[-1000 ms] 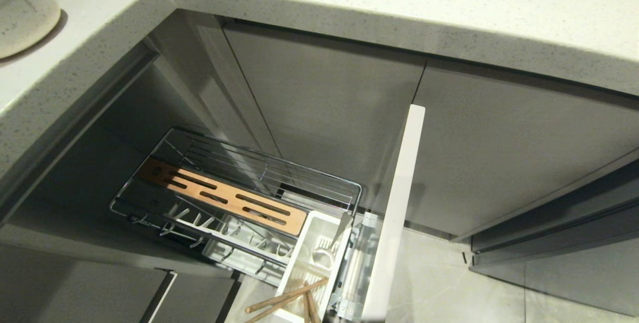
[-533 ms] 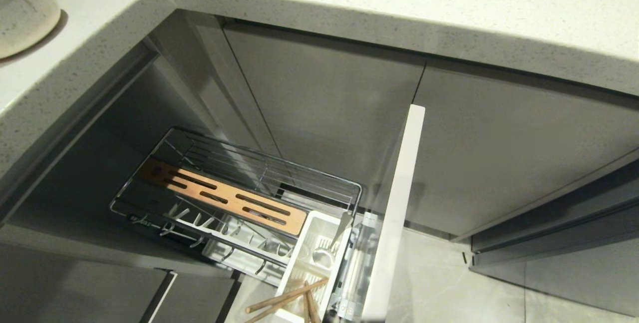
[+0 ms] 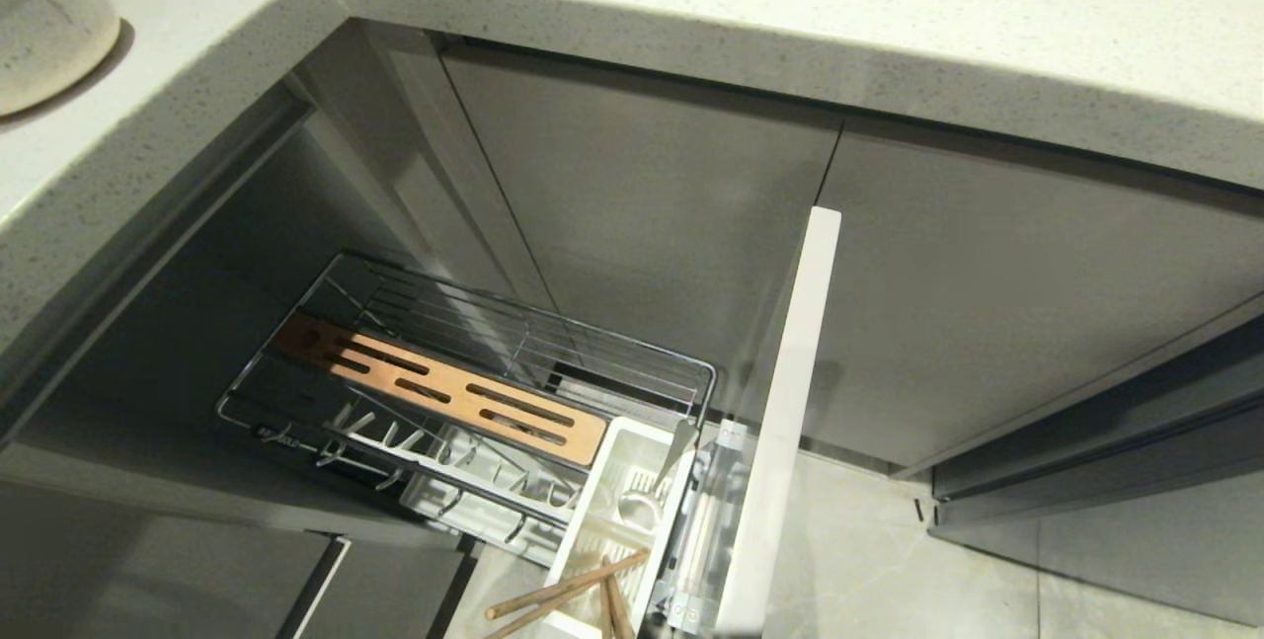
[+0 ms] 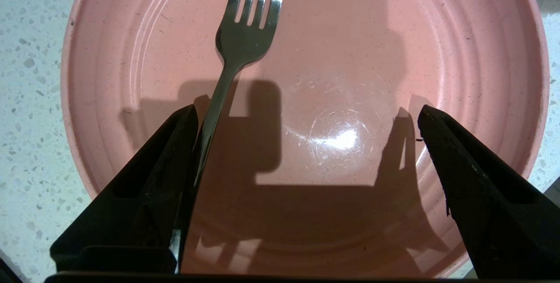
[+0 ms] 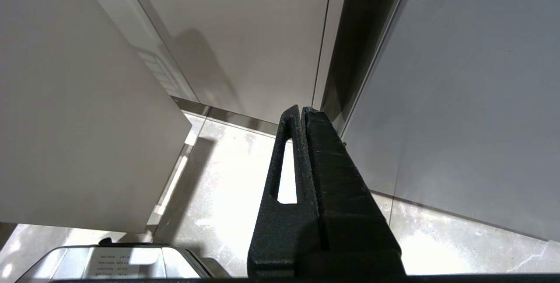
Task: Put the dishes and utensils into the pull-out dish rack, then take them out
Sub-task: Pick up the fork and place it in the cupboard
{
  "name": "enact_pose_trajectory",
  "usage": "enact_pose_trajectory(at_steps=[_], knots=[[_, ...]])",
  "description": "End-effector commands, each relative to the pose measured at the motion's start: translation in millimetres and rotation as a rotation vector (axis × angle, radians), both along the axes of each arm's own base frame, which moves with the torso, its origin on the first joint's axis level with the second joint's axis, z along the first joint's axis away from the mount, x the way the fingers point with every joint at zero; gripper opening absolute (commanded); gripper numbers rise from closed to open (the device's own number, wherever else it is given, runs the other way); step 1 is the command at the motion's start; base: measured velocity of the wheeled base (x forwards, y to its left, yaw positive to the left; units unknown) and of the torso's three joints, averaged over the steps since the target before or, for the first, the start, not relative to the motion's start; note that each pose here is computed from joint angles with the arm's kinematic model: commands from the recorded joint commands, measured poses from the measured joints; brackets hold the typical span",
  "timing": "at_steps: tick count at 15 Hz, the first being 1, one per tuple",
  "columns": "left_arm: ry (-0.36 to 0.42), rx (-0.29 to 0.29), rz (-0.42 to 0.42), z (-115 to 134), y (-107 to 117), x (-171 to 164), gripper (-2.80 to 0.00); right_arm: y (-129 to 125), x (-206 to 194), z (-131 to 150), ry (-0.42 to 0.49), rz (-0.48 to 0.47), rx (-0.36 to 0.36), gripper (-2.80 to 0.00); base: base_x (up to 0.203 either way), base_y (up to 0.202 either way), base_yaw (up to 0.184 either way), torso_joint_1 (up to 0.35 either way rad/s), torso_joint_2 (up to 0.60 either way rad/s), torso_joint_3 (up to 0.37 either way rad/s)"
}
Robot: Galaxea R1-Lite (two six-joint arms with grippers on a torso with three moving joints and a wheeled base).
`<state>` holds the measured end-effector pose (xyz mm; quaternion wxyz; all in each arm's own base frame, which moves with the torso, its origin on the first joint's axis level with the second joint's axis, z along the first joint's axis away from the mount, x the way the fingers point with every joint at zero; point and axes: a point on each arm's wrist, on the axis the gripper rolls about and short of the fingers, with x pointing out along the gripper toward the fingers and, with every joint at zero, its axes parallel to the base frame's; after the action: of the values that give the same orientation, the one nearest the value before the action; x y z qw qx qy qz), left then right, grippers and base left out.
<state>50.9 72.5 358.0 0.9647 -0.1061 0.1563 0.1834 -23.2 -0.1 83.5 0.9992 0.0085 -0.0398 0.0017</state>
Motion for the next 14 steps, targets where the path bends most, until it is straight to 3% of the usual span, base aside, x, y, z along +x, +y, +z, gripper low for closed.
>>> enact_pose_trajectory(at_steps=[1, 7, 8, 9, 14], knots=[[0.001, -0.004, 0.0, -0.4, 0.1, 0.0, 0.0, 0.0, 2.2, -7.1, 0.026, 0.0, 0.0, -2.8, 0.0, 0.0, 0.0, 0.0, 0.0, 0.0], [0.011, -0.024, 0.001, -6.2, 0.2, -0.1, 0.0, 0.0, 2.2, -7.1, 0.026, 0.0, 0.0, -2.8, 0.0, 0.0, 0.0, 0.0, 0.0, 0.0], [0.015, -0.031, 0.001, -7.9, 0.7, 0.2, -2.1, 0.0, 2.2, -7.1, 0.026, 0.0, 0.0, -2.8, 0.0, 0.0, 0.0, 0.0, 0.0, 0.0], [0.015, -0.031, 0.001, -8.1, 0.8, 0.2, -2.8, 0.0, 2.2, -7.1, 0.026, 0.0, 0.0, -2.8, 0.0, 0.0, 0.0, 0.0, 0.0, 0.0], [0.014, -0.032, -0.001, -8.1, 1.3, 0.5, -2.8, 0.0, 2.2, -7.1, 0.026, 0.0, 0.0, -2.8, 0.0, 0.0, 0.0, 0.0, 0.0, 0.0]])
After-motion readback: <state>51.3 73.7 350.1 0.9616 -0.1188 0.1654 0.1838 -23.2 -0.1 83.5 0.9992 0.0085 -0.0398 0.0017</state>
